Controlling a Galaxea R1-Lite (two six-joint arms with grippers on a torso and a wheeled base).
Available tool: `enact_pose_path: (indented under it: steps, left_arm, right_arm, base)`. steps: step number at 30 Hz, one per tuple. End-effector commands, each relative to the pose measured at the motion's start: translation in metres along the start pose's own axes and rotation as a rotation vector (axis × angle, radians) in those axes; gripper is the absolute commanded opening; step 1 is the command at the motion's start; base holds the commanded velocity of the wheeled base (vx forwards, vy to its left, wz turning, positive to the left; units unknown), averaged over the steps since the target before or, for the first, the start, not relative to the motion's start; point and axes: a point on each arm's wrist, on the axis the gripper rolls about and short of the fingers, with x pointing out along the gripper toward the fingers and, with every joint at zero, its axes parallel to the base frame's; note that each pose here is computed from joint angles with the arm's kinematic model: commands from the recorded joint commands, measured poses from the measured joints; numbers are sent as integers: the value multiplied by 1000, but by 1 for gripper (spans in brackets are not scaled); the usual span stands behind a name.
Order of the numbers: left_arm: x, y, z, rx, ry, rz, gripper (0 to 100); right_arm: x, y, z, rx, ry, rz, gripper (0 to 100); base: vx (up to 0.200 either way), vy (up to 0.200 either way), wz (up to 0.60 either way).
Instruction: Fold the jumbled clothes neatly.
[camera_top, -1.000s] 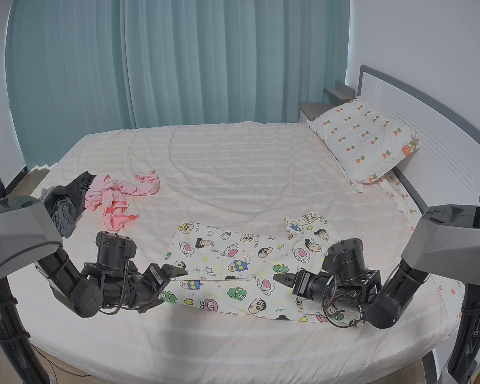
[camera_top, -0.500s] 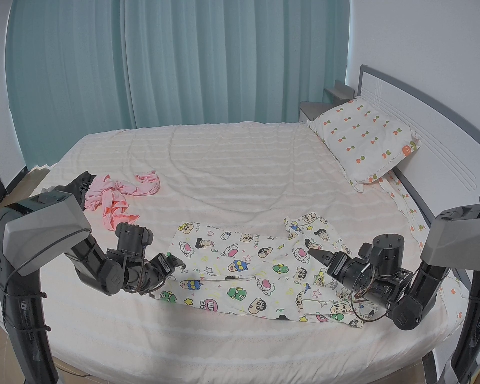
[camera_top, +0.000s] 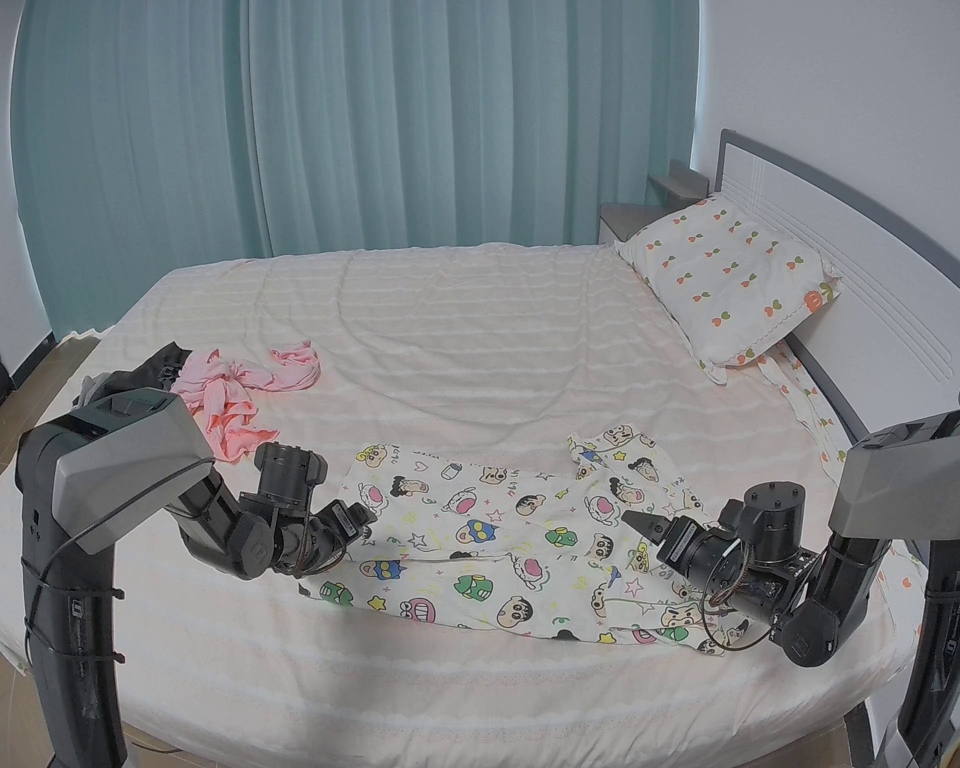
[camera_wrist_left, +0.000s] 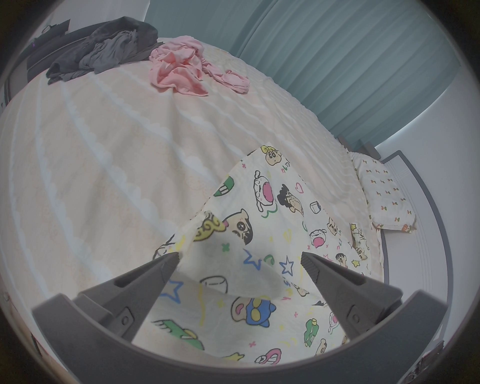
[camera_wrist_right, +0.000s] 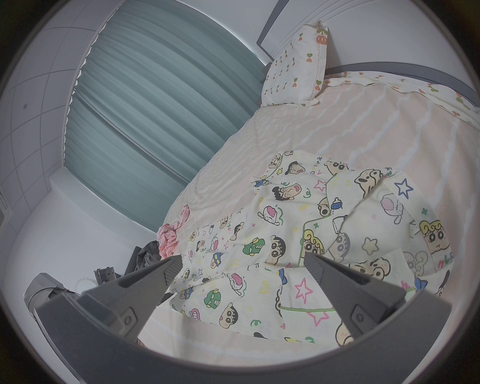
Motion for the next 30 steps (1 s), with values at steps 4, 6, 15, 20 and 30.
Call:
enact_pose_path:
  steps: [4, 6, 15, 20, 30]
  left_arm:
    - [24, -20, 19, -6, -36, 5, 100]
    - [23, -26, 26, -45, -56, -17, 100]
    - [25, -27, 65, -194, -155, -68, 100]
    - [25, -5, 82, -277, -159, -52, 100]
    - [-8, 34, 50, 161, 141, -253, 100]
  right_arm:
    - [1, -1, 0, 1, -1, -1, 100]
    - [1, -2, 0, 2, -3, -3, 100]
    - [1, -3, 1, 5, -2, -6, 100]
    - [0, -2, 2, 6, -17, 9, 100]
    - [-4, -6, -3, 7, 17, 23, 100]
  base:
    - [0, 0, 0]
    - [0, 0, 0]
    - [0, 0, 0]
    - [0, 0, 0]
    - [0, 0, 0]
